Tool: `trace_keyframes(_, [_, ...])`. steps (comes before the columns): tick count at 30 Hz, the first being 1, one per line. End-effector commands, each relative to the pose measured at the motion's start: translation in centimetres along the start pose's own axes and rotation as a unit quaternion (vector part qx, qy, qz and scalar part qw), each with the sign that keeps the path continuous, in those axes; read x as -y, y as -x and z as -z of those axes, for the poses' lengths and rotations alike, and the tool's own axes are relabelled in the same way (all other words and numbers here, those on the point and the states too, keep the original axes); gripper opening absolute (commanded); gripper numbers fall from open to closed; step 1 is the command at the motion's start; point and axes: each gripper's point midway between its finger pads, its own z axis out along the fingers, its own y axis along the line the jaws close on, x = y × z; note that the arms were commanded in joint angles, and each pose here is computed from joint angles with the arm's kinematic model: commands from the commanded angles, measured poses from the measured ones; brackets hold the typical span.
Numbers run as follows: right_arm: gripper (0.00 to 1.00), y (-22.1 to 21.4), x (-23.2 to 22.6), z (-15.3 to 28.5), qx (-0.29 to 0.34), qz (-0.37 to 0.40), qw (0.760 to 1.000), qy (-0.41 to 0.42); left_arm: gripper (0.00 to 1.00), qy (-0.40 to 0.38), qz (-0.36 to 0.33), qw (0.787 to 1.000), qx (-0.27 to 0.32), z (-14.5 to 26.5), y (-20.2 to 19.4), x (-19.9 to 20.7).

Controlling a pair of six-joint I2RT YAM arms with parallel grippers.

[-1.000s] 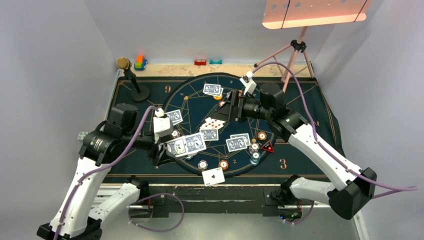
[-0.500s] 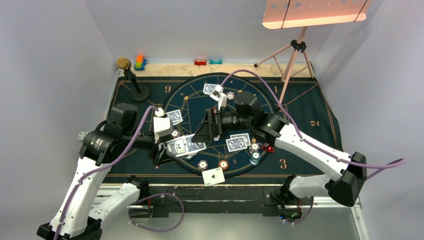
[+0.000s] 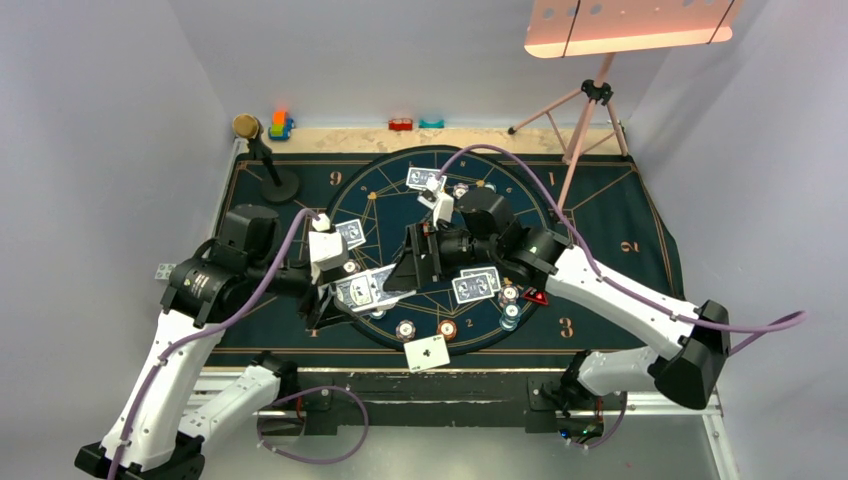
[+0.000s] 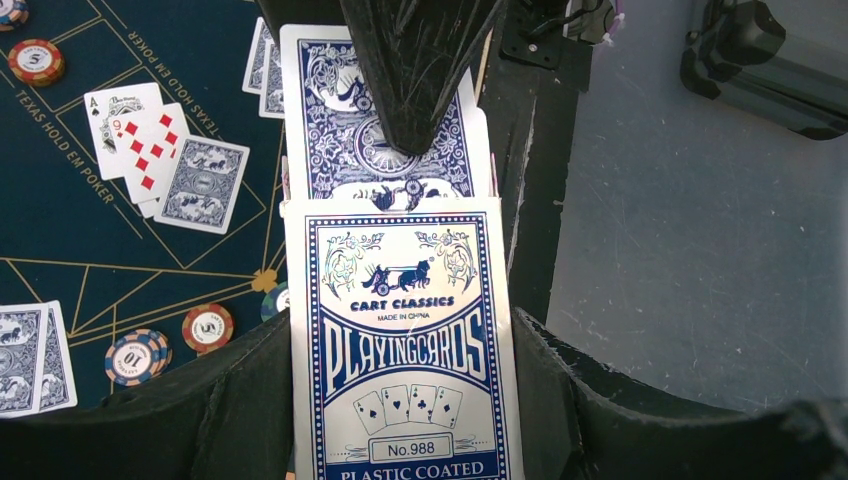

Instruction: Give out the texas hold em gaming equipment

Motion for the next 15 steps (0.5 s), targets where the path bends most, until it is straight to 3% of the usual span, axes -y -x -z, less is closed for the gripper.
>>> trace_keyframes(1, [0.9,1.4,-0.6,1.9,0.039,0.023,0.999,-0.023,0.0,-0.008,-0.019,0.999,0.031,0.3,1.8,0.3])
trace_keyframes(8, [0.76,2.1,-0.8,2.6,0.058,0.021,0.998,-0.027,0.0,-0.01,-0.019,0.999,0.033,0.3,1.9,0.4])
trace_keyframes(15, [0.5,3.2,-2.1,4.0,0.09,0.014,0.996,-0.005,0.0,-0.007,-0.019,0.999,0.03,0.3,1.5,0.4])
